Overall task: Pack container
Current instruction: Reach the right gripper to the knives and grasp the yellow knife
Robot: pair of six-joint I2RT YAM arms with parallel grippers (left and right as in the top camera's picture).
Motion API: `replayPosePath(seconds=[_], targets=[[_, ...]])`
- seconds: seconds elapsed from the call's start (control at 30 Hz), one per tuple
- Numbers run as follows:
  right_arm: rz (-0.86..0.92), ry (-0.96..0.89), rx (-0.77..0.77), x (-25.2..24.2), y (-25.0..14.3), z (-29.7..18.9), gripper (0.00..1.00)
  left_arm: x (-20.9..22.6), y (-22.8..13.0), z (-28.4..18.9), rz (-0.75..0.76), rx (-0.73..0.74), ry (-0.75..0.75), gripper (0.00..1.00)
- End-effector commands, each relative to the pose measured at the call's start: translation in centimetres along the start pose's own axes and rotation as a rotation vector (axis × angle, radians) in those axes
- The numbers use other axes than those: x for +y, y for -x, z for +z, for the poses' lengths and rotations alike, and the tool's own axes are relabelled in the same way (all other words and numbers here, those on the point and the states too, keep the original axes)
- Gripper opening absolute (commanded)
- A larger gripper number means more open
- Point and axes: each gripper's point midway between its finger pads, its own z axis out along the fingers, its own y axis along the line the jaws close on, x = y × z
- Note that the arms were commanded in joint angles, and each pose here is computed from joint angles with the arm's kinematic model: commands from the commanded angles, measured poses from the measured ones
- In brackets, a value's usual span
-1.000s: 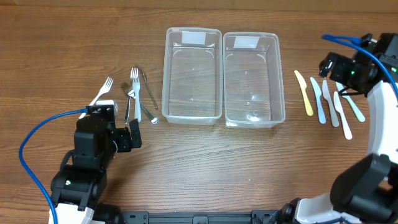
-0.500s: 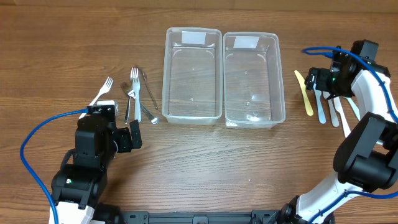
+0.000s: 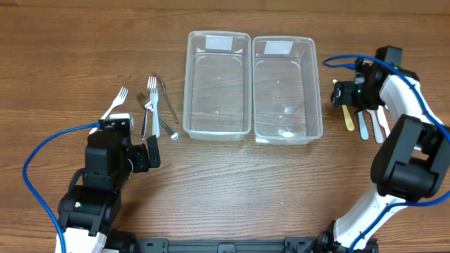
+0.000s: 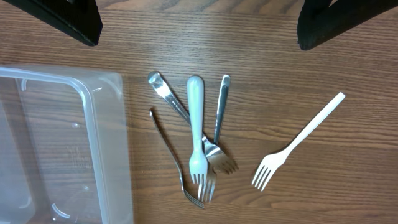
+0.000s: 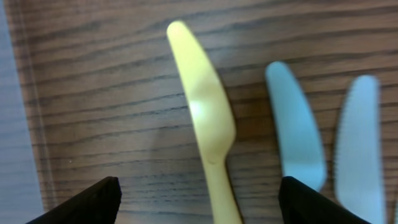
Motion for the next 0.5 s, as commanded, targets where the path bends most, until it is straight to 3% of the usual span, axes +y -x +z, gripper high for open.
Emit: replayPosePath(seconds=[0.0, 0.1, 0.47], targets=[[-0.012, -0.041, 0.024, -0.4, 0.0, 0.7, 0.76, 0.0, 1.1, -0.5, 0.014, -0.026, 0.001, 1.0], [0.0, -0.051, 0.042, -0.6, -0.4, 1.1, 0.7, 0.0, 1.1, -0.5, 0.014, -0.026, 0.001, 1.0], [0.006, -0.059, 0.062, -0.7, -1.4, 1.9, 0.64, 0.0, 1.1, -0.5, 0.014, -0.026, 0.001, 1.0]])
